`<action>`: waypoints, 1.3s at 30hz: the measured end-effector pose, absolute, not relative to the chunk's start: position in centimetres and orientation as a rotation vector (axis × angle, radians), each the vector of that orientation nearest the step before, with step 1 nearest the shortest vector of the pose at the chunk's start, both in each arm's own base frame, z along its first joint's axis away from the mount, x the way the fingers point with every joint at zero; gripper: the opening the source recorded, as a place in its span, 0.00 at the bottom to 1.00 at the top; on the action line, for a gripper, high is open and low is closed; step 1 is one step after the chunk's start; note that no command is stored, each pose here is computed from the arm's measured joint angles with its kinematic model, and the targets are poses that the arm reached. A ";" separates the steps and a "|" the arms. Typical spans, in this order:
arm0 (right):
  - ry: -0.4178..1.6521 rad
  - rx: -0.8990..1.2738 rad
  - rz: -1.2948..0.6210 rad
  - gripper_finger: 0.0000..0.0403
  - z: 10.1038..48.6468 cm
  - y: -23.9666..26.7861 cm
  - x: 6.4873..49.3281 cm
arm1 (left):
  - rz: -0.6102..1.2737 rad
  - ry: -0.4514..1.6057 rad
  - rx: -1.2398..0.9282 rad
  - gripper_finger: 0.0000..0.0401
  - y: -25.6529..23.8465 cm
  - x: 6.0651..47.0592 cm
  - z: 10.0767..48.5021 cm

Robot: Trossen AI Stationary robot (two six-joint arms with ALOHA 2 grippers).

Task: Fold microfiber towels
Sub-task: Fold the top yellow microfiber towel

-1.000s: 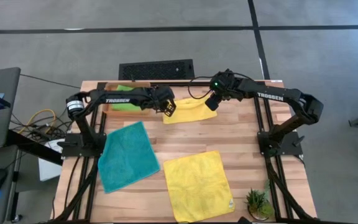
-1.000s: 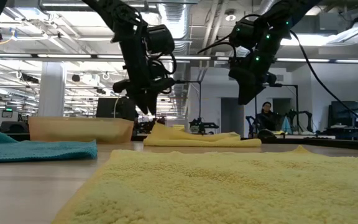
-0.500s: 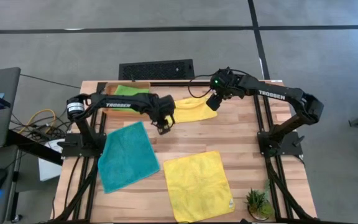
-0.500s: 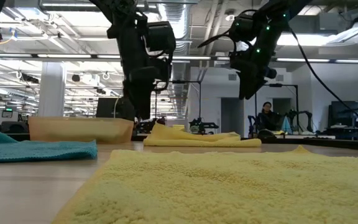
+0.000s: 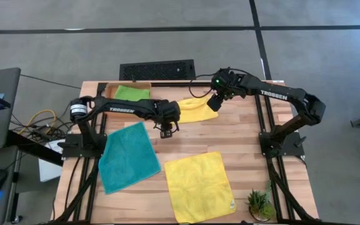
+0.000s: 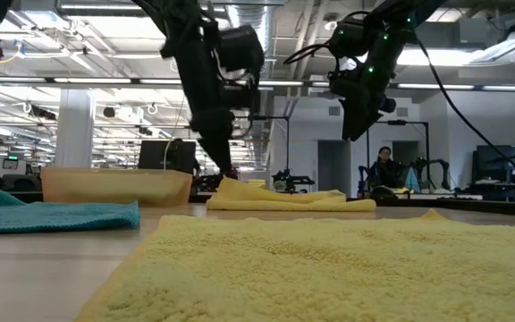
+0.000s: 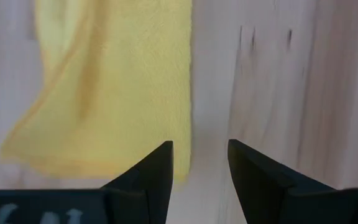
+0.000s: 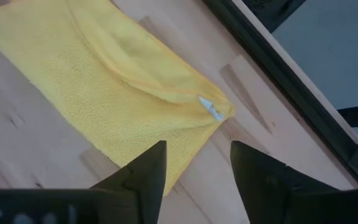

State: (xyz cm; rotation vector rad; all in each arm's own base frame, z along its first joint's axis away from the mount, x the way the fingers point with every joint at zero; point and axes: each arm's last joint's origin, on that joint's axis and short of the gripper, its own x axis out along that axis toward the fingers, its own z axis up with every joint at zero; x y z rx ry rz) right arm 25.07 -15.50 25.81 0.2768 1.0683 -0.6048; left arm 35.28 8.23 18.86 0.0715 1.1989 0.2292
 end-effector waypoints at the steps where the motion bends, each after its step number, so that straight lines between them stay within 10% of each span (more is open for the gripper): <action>1: 1.068 0.277 -0.605 0.49 25.8 -15.5 25.1 | 0.223 1.214 0.067 0.36 8.2 35.4 18.3; 32: 1.076 0.237 -0.581 0.45 25.9 -15.5 25.0 | 0.257 1.370 0.091 0.36 9.8 35.8 13.7; 39: 1.075 0.238 -0.582 0.45 25.9 -15.5 25.0 | 0.252 1.388 0.062 0.14 9.8 35.6 13.5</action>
